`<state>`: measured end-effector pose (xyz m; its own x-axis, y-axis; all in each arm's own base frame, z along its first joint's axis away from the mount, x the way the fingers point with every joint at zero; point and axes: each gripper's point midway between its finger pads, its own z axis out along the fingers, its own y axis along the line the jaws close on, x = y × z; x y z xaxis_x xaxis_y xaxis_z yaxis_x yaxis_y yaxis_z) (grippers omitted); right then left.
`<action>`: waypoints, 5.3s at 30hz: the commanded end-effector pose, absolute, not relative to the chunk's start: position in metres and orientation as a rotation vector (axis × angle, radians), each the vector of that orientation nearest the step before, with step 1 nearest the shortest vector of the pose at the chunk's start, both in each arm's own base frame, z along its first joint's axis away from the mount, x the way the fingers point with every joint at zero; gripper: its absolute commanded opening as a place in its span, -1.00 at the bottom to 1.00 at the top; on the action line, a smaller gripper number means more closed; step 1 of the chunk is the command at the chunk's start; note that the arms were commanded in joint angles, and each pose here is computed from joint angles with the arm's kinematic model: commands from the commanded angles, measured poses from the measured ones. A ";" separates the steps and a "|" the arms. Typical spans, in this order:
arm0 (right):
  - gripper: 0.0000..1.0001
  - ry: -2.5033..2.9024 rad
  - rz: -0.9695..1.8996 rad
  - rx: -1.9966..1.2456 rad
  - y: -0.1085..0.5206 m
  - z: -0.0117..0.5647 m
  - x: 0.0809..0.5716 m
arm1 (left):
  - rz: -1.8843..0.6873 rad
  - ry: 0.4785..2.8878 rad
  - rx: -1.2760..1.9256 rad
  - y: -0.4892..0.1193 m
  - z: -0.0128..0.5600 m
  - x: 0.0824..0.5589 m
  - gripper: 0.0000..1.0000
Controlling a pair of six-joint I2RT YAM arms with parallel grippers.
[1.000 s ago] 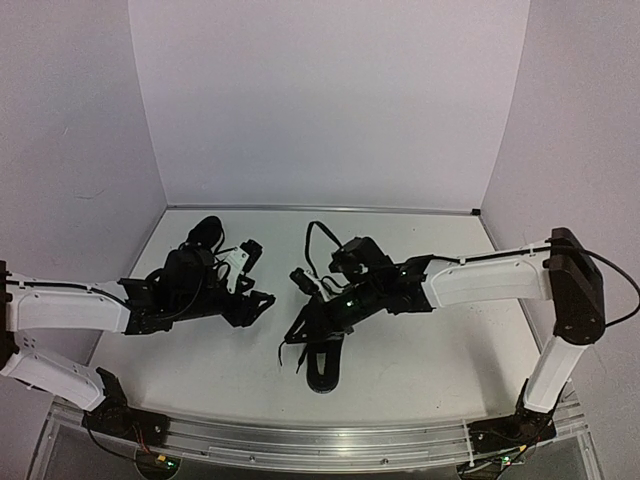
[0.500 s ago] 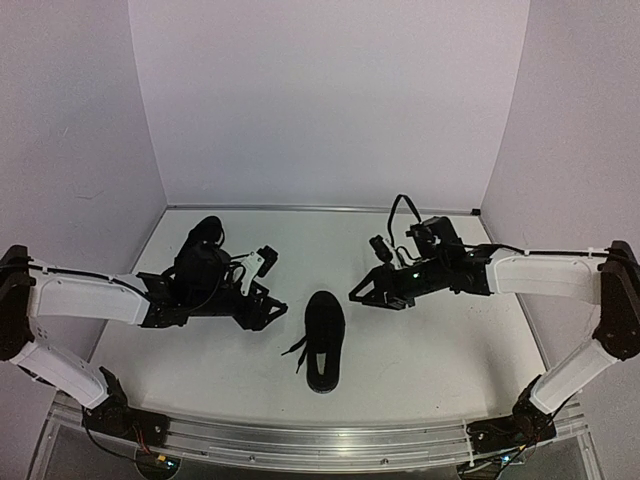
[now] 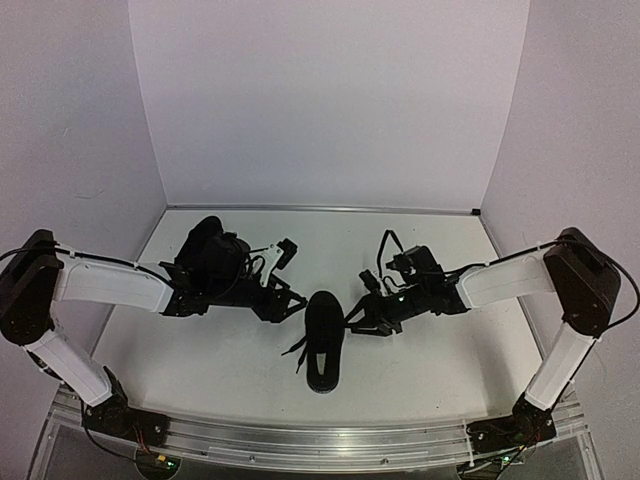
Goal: Tie the shoes
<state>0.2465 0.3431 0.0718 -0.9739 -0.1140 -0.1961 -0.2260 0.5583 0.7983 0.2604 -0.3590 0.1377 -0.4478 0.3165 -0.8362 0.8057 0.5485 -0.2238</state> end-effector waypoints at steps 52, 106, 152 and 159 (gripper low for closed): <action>-1.00 2.507 1.780 -0.200 0.369 0.086 0.241 | -0.962 2.071 0.896 -0.398 0.131 0.286 0.34; -1.00 2.747 1.331 0.014 0.291 0.032 0.220 | -0.871 2.204 0.605 -0.354 0.093 0.312 -1.00; -1.00 2.685 1.339 -0.148 0.302 0.062 0.258 | -1.177 2.181 0.645 -0.375 0.106 0.292 0.32; -1.00 2.704 1.288 -0.127 0.298 0.055 0.261 | -1.192 2.169 0.624 -0.363 0.105 0.285 0.33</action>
<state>0.2567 0.3019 0.0530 -0.9901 -0.0246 -0.1378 -0.1240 0.6109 0.7819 0.2864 -0.3657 0.0919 -0.7396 0.1511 -0.6559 0.6234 0.5212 -0.5829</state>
